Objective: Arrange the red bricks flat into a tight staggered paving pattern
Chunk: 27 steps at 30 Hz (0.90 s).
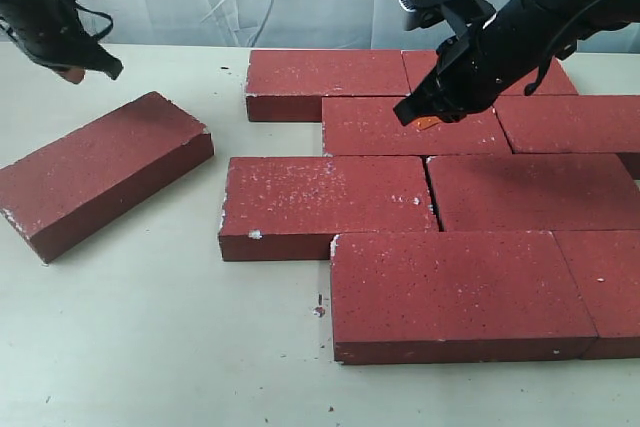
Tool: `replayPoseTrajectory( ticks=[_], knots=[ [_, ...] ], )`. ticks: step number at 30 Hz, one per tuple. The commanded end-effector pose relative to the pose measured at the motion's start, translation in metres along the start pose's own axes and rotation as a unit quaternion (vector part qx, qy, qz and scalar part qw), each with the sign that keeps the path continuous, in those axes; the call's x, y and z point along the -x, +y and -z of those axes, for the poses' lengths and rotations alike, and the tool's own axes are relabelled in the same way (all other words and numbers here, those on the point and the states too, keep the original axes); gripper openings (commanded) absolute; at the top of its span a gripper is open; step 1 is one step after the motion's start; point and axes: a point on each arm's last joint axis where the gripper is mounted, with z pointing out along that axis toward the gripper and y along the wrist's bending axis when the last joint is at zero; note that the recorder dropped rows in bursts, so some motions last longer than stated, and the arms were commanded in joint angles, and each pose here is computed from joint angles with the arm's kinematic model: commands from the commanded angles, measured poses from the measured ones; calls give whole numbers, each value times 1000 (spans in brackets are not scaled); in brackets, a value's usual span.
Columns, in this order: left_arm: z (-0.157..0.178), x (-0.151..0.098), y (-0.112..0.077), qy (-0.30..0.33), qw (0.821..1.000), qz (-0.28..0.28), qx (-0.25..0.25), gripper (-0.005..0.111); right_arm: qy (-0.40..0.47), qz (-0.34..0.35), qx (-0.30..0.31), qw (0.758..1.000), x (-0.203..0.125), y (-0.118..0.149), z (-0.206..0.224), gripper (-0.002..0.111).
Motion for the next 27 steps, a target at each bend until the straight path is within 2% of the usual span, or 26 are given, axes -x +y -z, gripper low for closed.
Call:
replayPoseTrajectory(
  ticks=[1, 5, 8, 10, 12, 14, 18, 20, 23, 25, 27],
  knots=[
    [-16, 14, -19, -36, 995, 54, -81, 0, -7, -4, 0, 1000, 0, -1, 0, -1],
    [-30, 21, -39, -31, 986, 49, -158, 0, -7, -4, 0, 1000, 0, -1, 0, -1],
    [-30, 22, -44, -26, 981, 45, -187, 0, -7, -5, -1, 1000, 1, -1, 0, -1],
    [-20, 24, -49, -19, 972, -4, -233, 0, -7, -5, -1, 1000, 1, -1, 0, -1],
    [-8, 22, -58, -8, 953, -64, -295, 0, -7, -5, -1, 1000, 1, -1, 0, -1],
    [5, 23, -59, -5, 944, -84, -319, 0, -7, -5, -1, 1000, 1, -1, 0, -1],
    [37, 28, -47, -13, 958, -85, -274, 0, -8, -5, -1, 1000, 1, -1, 0, -1],
    [56, 27, -34, -5, 972, -84, -220, 0, -8, -5, -1, 1000, 1, -1, 0, -1],
    [74, 15, -27, 31, 986, -68, -151, 0, -7, -1, -2, 1000, 1, -1, 0, -1],
    [86, 6, -29, 38, 986, -71, -149, 0, -7, 0, -3, 1000, 1, -1, 0, -1],
    [93, -8, -36, 48, 982, -65, -171, 0, -7, 0, -3, 1000, 1, -1, 0, -1]
  ],
)
